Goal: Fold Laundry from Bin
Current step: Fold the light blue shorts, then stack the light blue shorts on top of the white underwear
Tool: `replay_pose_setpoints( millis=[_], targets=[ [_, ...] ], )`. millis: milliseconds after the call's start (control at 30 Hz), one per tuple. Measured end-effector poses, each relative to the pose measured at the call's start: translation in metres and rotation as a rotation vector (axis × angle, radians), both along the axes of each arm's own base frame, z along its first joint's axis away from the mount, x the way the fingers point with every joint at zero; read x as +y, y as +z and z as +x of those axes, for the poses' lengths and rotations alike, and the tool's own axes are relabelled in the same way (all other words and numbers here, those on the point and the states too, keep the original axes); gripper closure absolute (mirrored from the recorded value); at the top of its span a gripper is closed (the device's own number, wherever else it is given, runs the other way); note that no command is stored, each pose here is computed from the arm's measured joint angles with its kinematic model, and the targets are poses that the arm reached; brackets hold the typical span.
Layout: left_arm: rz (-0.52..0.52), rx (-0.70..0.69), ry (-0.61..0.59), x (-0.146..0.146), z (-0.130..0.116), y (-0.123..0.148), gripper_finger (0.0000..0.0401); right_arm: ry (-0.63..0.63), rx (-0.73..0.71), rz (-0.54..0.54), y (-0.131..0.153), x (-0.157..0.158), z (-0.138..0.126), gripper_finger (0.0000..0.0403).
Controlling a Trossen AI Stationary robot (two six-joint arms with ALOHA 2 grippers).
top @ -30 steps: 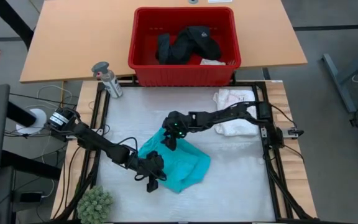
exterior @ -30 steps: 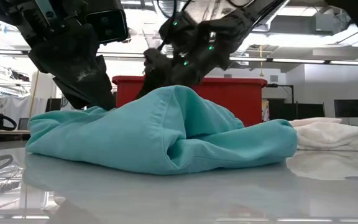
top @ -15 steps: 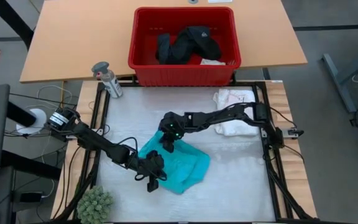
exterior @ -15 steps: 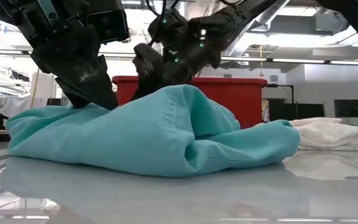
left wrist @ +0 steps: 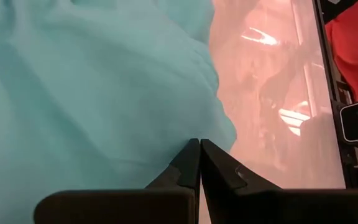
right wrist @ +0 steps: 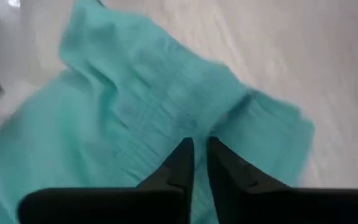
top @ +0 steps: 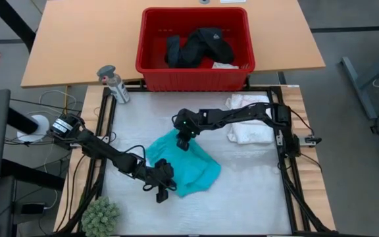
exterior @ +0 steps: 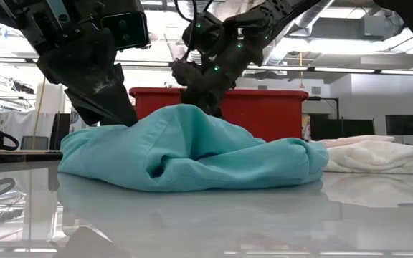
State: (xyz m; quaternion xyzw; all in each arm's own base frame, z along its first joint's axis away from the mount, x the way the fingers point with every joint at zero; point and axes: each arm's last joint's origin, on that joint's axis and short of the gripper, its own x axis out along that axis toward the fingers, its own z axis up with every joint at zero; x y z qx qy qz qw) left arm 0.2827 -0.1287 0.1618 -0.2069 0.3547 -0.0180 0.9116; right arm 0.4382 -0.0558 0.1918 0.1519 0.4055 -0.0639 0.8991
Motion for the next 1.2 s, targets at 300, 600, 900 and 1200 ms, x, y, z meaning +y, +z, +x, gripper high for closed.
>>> replay_pose_setpoints(
  millis=[300,600,900,1200],
  targets=[
    [-0.034,-0.043,0.038,0.0,0.0,0.009,0.0401,-0.106,0.132,-0.099,0.032,-0.024,-0.033,0.0242],
    [-0.119,-0.283,0.322,0.034,-0.026,0.085,0.0401,-0.075,0.227,0.013,0.072,-0.009,-0.086,0.0155],
    [-0.229,-0.573,0.088,0.036,-0.062,0.149,0.0337,0.117,0.227,0.092,0.049,0.041,-0.082,0.0137],
    [-0.419,-0.501,0.12,0.039,-0.062,0.148,0.0198,-0.007,0.219,0.284,0.049,0.037,-0.079,0.0136]
  ],
)
